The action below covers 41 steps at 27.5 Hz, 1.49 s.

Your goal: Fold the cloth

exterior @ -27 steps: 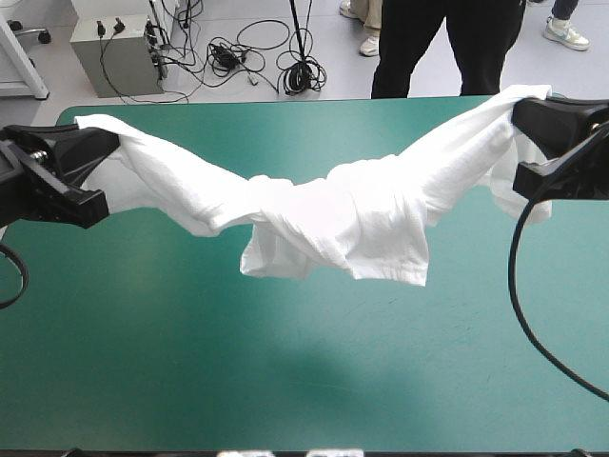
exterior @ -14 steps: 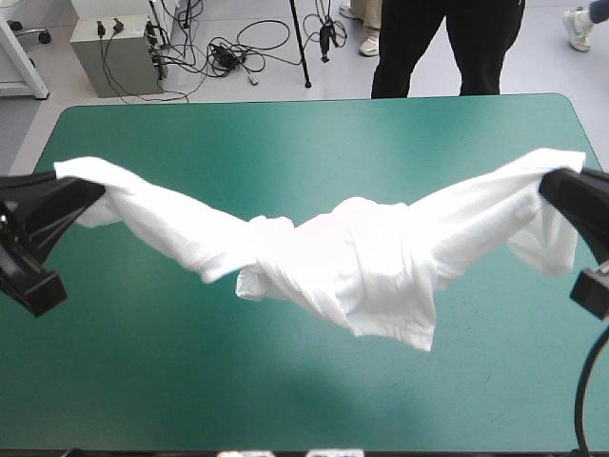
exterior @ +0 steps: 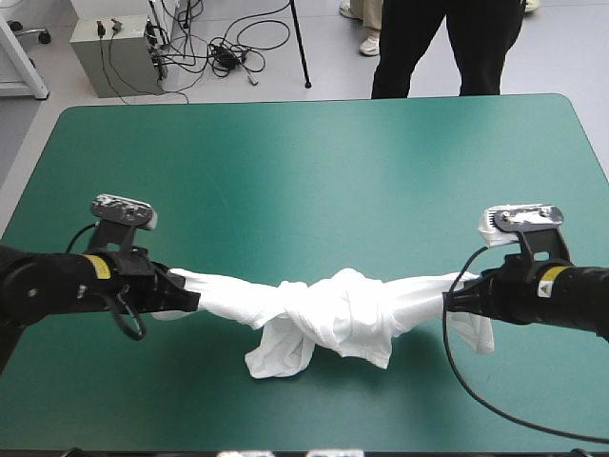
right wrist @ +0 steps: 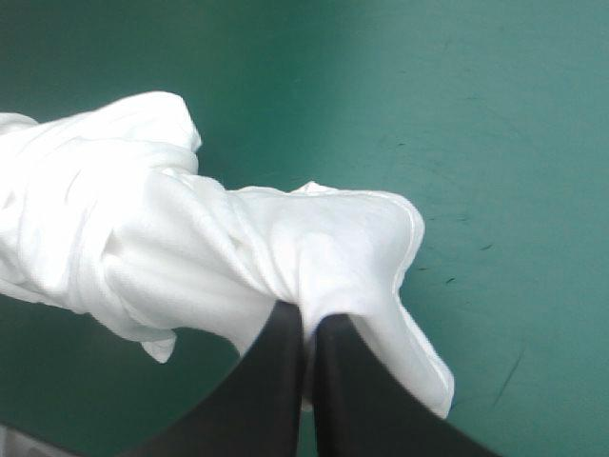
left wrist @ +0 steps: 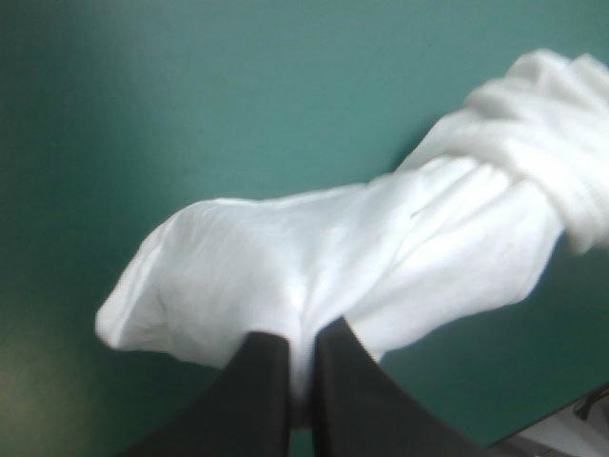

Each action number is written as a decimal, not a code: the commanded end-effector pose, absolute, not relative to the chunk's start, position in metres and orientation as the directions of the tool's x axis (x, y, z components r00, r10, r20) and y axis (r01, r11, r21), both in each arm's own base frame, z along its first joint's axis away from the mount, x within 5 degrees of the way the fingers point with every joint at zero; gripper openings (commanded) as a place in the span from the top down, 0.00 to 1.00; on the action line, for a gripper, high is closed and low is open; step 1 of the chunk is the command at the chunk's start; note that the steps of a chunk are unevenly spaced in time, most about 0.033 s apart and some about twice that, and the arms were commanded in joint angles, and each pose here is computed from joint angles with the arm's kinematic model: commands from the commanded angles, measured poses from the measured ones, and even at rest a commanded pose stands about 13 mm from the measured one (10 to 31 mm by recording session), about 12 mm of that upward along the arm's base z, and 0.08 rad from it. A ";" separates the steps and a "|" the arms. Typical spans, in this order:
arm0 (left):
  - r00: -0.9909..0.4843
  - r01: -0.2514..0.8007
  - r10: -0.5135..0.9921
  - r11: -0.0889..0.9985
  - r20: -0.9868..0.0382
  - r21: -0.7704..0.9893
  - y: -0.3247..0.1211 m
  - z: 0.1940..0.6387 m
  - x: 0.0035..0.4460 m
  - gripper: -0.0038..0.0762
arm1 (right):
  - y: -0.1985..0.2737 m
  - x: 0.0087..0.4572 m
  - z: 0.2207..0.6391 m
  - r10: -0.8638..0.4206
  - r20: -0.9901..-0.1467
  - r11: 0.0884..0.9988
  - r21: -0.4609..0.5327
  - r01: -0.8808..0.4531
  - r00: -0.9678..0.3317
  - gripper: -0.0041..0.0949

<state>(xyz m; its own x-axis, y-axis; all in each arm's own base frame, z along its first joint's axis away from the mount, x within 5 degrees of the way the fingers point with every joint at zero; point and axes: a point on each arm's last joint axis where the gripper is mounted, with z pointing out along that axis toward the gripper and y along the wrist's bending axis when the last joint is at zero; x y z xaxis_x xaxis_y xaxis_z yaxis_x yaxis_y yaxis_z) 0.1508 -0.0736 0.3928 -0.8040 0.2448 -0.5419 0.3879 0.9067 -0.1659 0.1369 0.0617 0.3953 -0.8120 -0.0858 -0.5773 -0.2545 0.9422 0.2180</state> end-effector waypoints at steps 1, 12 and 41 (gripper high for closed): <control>-0.801 0.366 0.243 0.922 -0.547 -0.126 -0.082 0.373 0.183 0.96 | 0.065 0.173 0.387 -0.110 -0.639 0.961 0.128 -0.247 -0.762 0.97; -0.746 0.298 0.257 0.954 -0.615 0.037 -0.088 0.308 0.292 0.96 | 0.084 0.276 0.342 -0.255 -0.642 0.963 -0.105 -0.247 -0.723 0.98; -0.674 0.364 0.378 0.918 -0.635 0.161 -0.095 0.305 0.353 0.49 | 0.071 0.346 0.322 -0.241 -0.605 0.970 -0.168 -0.175 -0.759 0.50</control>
